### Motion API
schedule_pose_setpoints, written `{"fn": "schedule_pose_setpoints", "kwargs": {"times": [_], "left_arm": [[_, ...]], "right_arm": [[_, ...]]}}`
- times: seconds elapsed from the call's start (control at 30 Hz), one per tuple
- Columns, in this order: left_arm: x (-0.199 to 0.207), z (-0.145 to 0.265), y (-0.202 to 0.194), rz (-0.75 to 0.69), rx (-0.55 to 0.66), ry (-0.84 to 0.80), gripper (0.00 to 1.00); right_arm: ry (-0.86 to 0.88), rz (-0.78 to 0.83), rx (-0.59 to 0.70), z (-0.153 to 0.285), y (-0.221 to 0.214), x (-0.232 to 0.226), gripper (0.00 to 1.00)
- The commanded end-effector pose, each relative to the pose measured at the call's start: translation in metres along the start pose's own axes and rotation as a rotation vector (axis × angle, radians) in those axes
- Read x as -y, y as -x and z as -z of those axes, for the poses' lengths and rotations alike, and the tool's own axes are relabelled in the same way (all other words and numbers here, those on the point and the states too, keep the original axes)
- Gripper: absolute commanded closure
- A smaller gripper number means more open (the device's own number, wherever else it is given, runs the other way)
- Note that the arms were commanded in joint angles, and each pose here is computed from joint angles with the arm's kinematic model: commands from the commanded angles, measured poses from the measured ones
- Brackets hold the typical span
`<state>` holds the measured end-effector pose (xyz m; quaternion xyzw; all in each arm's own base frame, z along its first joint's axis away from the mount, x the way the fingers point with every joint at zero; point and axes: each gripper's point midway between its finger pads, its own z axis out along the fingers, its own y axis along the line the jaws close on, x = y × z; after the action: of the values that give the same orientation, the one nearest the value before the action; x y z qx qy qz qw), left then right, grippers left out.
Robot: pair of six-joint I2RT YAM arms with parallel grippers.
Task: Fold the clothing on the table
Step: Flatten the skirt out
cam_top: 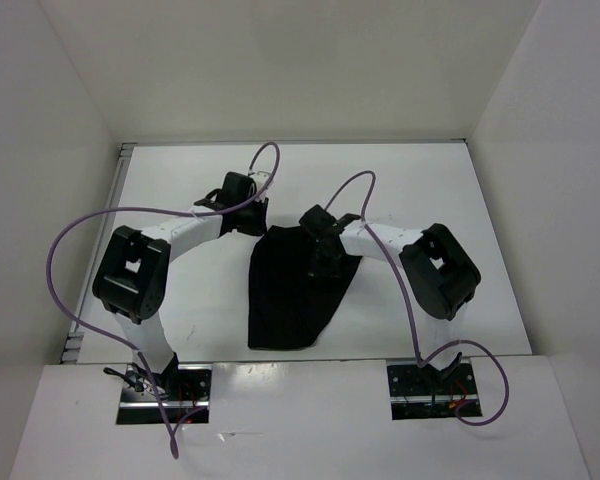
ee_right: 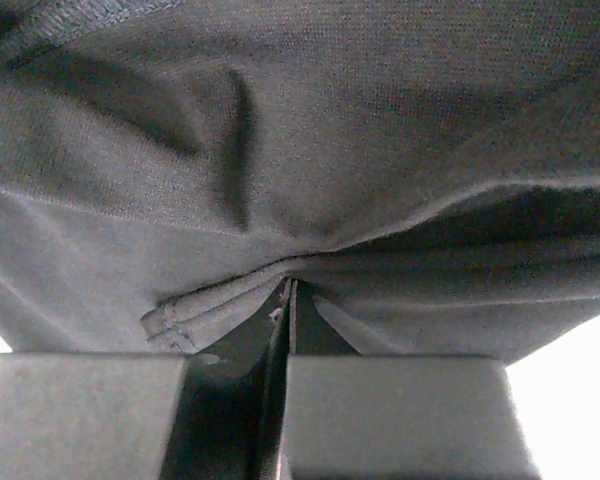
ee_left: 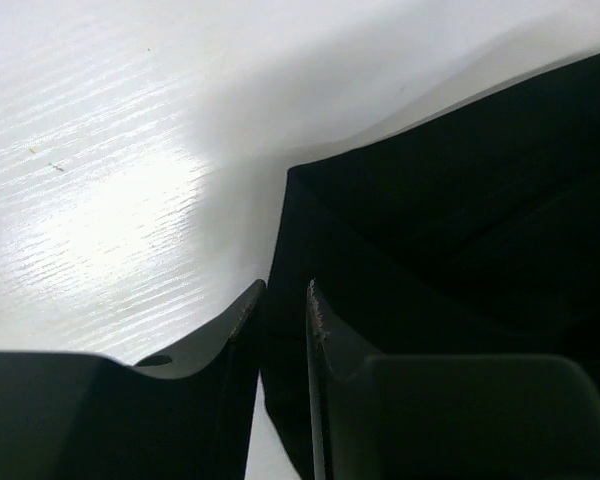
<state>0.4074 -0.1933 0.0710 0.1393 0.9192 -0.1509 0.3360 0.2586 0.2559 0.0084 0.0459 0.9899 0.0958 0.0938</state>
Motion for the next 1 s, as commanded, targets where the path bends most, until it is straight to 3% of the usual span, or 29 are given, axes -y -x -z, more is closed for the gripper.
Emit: {"fn": "schedule_pose_setpoints", "kwargs": {"times": [0.0,0.47,0.73,0.97], "left_arm": [[-0.007,-0.004,0.011,-0.056,0.028,0.008,0.70],[0.018,-0.025,-0.005,-0.020,-0.046,-0.236,0.50],[0.025,-0.030,-0.013,0.012,-0.062,-0.283,0.49],[0.040,-0.010,0.004,0.003,-0.013,-0.350,0.46]], "right_arm": [[-0.377,0.053,-0.170,-0.013,-0.049,0.095,1.00],[-0.367,0.025,-0.174,-0.015,-0.035,0.100,1.00],[-0.373,0.026,-0.183,-0.020,-0.034,0.104,1.00],[-0.365,0.024,-0.190,-0.020,-0.035,0.102,1.00]]}}
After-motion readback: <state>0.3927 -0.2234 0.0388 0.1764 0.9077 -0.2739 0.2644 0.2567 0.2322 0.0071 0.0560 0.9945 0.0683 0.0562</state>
